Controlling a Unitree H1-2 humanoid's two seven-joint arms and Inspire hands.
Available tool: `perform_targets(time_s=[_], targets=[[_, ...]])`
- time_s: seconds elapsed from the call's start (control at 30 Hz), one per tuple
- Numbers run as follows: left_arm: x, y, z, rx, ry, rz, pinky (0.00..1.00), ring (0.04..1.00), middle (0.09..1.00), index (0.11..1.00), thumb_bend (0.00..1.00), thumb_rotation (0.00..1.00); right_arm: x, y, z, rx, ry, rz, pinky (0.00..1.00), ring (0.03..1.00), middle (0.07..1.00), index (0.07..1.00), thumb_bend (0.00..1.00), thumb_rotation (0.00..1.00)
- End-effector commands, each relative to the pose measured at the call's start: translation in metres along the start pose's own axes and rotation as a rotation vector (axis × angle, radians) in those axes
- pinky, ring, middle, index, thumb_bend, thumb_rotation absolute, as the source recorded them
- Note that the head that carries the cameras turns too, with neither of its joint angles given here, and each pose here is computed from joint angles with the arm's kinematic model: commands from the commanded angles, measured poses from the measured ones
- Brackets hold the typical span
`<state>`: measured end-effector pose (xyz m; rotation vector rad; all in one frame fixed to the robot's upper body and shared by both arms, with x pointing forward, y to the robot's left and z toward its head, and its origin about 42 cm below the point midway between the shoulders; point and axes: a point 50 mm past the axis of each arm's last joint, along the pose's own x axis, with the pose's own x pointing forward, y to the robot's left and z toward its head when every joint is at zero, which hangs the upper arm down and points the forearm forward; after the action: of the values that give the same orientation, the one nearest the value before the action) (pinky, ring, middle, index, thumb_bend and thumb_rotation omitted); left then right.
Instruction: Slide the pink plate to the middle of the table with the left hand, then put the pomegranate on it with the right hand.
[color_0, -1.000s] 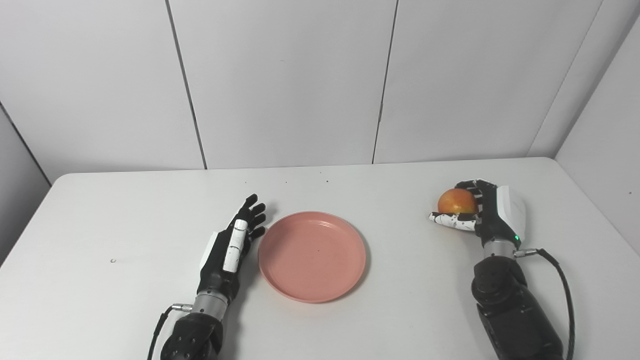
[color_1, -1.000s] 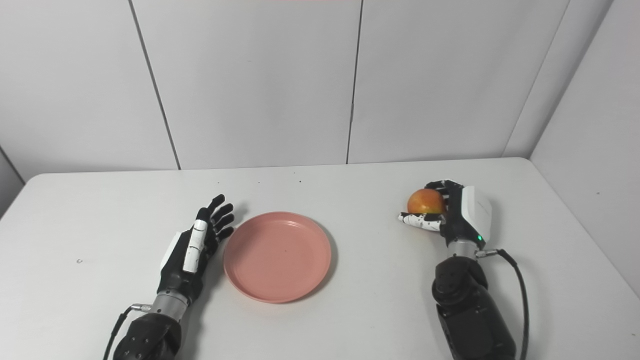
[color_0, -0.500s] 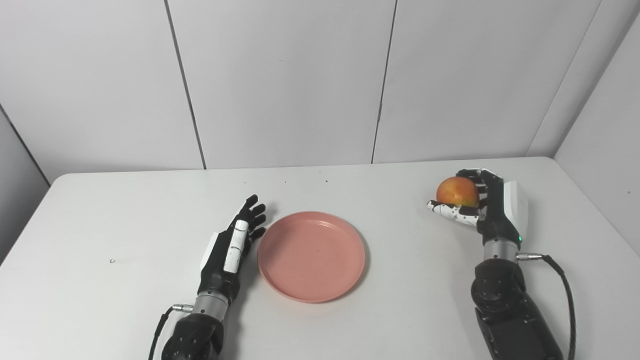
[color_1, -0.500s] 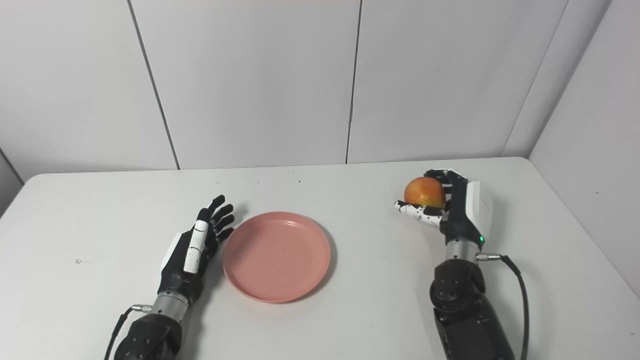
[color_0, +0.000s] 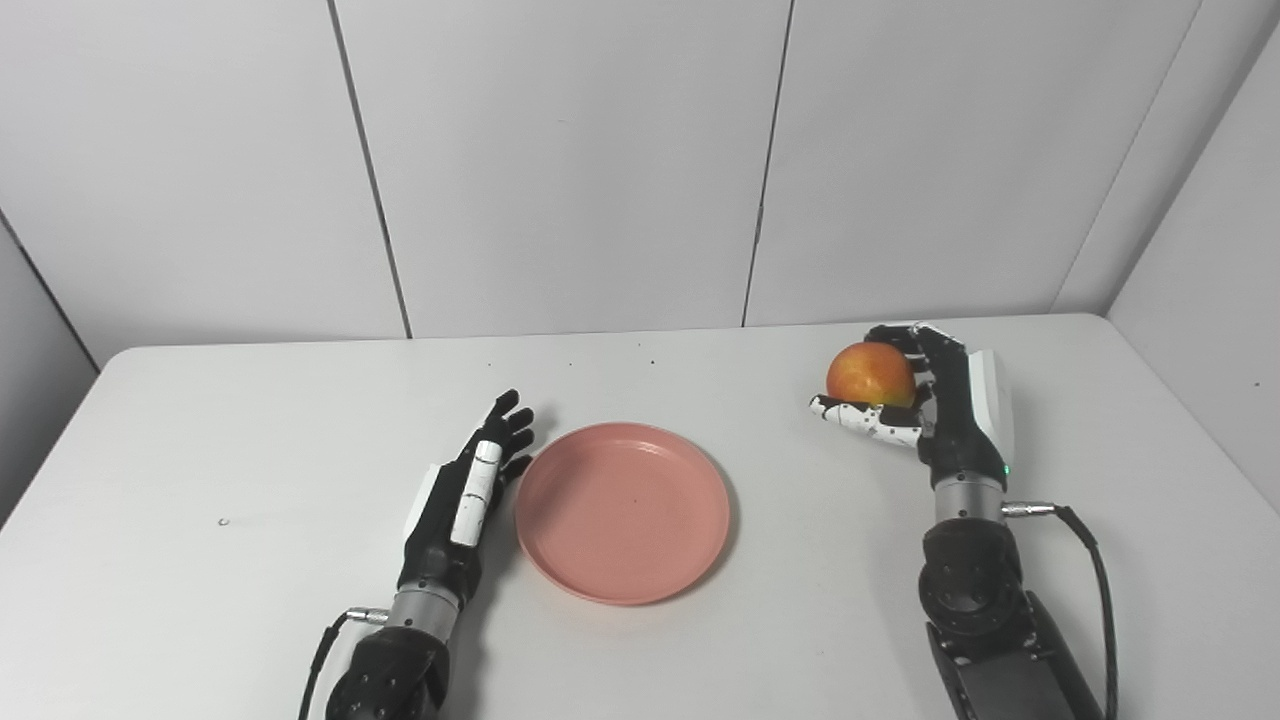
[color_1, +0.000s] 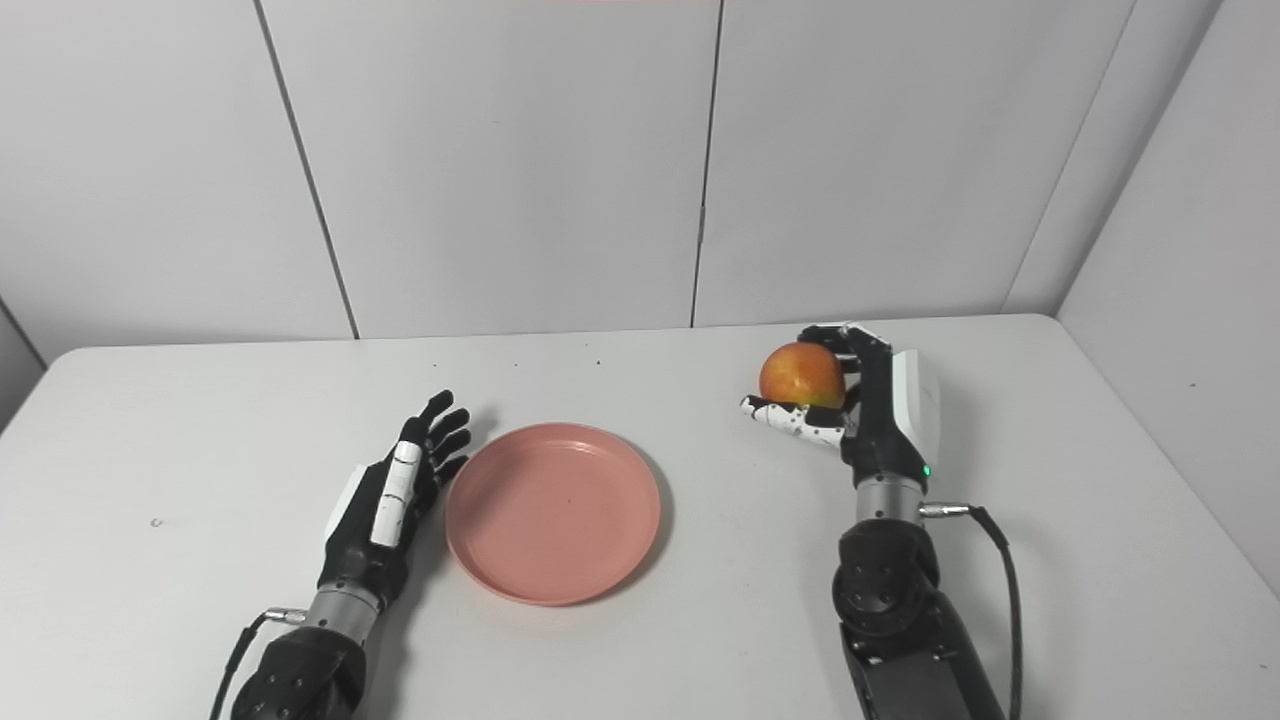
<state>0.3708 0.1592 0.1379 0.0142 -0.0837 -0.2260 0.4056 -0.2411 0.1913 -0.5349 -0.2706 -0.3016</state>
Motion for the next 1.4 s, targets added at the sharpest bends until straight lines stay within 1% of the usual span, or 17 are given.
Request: perform_targets(time_s=[0.0, 0.13, 0.27, 0.33, 0.57, 0.63, 0.67, 0.7, 0.77, 0.9, 0.97, 1.0, 1.07, 1.1, 1.2, 1.27, 1.37], targets=[[0.007, -0.003, 0.018, 0.008, -0.065, -0.009, 0.89, 0.921, 0.921, 0.916, 0.66, 1.00, 0.007, 0.003, 0.026, 0.039, -0.134, 0.006, 0.18, 0.397, 0.499, 0.490, 0.52, 0.00], [0.007, -0.004, 0.018, 0.013, -0.066, -0.008, 0.88, 0.919, 0.921, 0.916, 0.66, 1.00, 0.000, 0.017, 0.035, 0.050, -0.170, 0.058, 0.15, 0.405, 0.498, 0.488, 0.52, 0.00], [0.007, -0.007, 0.018, 0.013, -0.061, -0.005, 0.88, 0.919, 0.921, 0.917, 0.67, 1.00, -0.008, 0.031, 0.047, 0.074, -0.189, 0.113, 0.16, 0.396, 0.500, 0.488, 0.52, 0.00], [0.008, -0.008, 0.019, 0.016, -0.061, -0.002, 0.88, 0.916, 0.918, 0.915, 0.67, 1.00, -0.010, 0.035, 0.051, 0.075, -0.203, 0.125, 0.18, 0.395, 0.502, 0.488, 0.52, 0.00], [0.009, -0.012, 0.019, 0.005, -0.064, 0.000, 0.88, 0.916, 0.919, 0.914, 0.67, 1.00, -0.018, 0.048, 0.063, 0.079, -0.248, 0.184, 0.16, 0.400, 0.499, 0.488, 0.52, 0.00], [0.009, -0.012, 0.020, 0.004, -0.063, 0.002, 0.88, 0.917, 0.921, 0.916, 0.66, 1.00, -0.021, 0.051, 0.066, 0.034, -0.260, 0.198, 0.15, 0.402, 0.498, 0.488, 0.52, 0.00], [0.010, -0.013, 0.020, 0.004, -0.062, 0.003, 0.88, 0.916, 0.921, 0.916, 0.65, 1.00, -0.022, 0.052, 0.066, 0.017, -0.264, 0.200, 0.14, 0.290, 0.481, 0.488, 0.52, 0.00], [0.010, -0.013, 0.019, 0.005, -0.061, 0.005, 0.88, 0.915, 0.921, 0.916, 0.66, 1.00, -0.024, 0.054, 0.068, 0.032, -0.270, 0.214, 0.14, 0.244, 0.475, 0.488, 0.52, 0.00], [0.010, -0.013, 0.019, 0.009, -0.059, 0.007, 0.87, 0.914, 0.919, 0.914, 0.67, 1.00, -0.026, 0.058, 0.069, 0.063, -0.278, 0.233, 0.14, 0.229, 0.472, 0.488, 0.52, 0.00], [0.011, -0.014, 0.019, 0.019, -0.059, 0.010, 0.87, 0.912, 0.918, 0.913, 0.67, 1.00, -0.029, 0.063, 0.072, 0.085, -0.289, 0.258, 0.16, 0.247, 0.472, 0.488, 0.52, 0.00], [0.011, -0.015, 0.020, 0.017, -0.057, 0.011, 0.87, 0.912, 0.916, 0.912, 0.68, 1.00, -0.031, 0.066, 0.073, 0.100, -0.297, 0.274, 0.19, 0.282, 0.475, 0.488, 0.52, 0.00], [0.011, -0.016, 0.020, 0.018, -0.057, 0.012, 0.87, 0.911, 0.915, 0.910, 0.68, 1.00, -0.032, 0.067, 0.074, 0.104, -0.303, 0.281, 0.21, 0.301, 0.439, 0.510, 0.52, 0.00], [0.011, -0.017, 0.020, 0.019, -0.056, 0.014, 0.87, 0.910, 0.914, 0.909, 0.68, 1.00, -0.033, 0.068, 0.074, 0.107, -0.311, 0.292, 0.22, 0.321, 0.422, 0.522, 0.52, 0.00], [0.011, -0.018, 0.020, 0.020, -0.056, 0.014, 0.87, 0.909, 0.912, 0.907, 0.67, 1.00, -0.035, 0.068, 0.075, 0.107, -0.312, 0.301, 0.26, 0.360, 0.430, 0.525, 0.52, 0.00], [0.012, -0.020, 0.020, 0.018, -0.059, 0.012, 0.87, 0.909, 0.913, 0.906, 0.67, 1.00, -0.039, 0.072, 0.077, 0.108, -0.320, 0.335, 0.34, 0.421, 0.449, 0.523, 0.52, 0.00], [0.013, -0.021, 0.020, 0.016, -0.060, 0.011, 0.87, 0.910, 0.914, 0.907, 0.67, 1.00, -0.040, 0.073, 0.078, 0.113, -0.329, 0.349, 0.34, 0.426, 0.450, 0.523, 0.52, 0.00], [0.013, -0.023, 0.020, 0.016, -0.063, 0.014, 0.87, 0.907, 0.912, 0.903, 0.67, 1.00, -0.041, 0.075, 0.078, 0.114, -0.339, 0.361, 0.31, 0.397, 0.437, 0.525, 0.52, 0.00]])
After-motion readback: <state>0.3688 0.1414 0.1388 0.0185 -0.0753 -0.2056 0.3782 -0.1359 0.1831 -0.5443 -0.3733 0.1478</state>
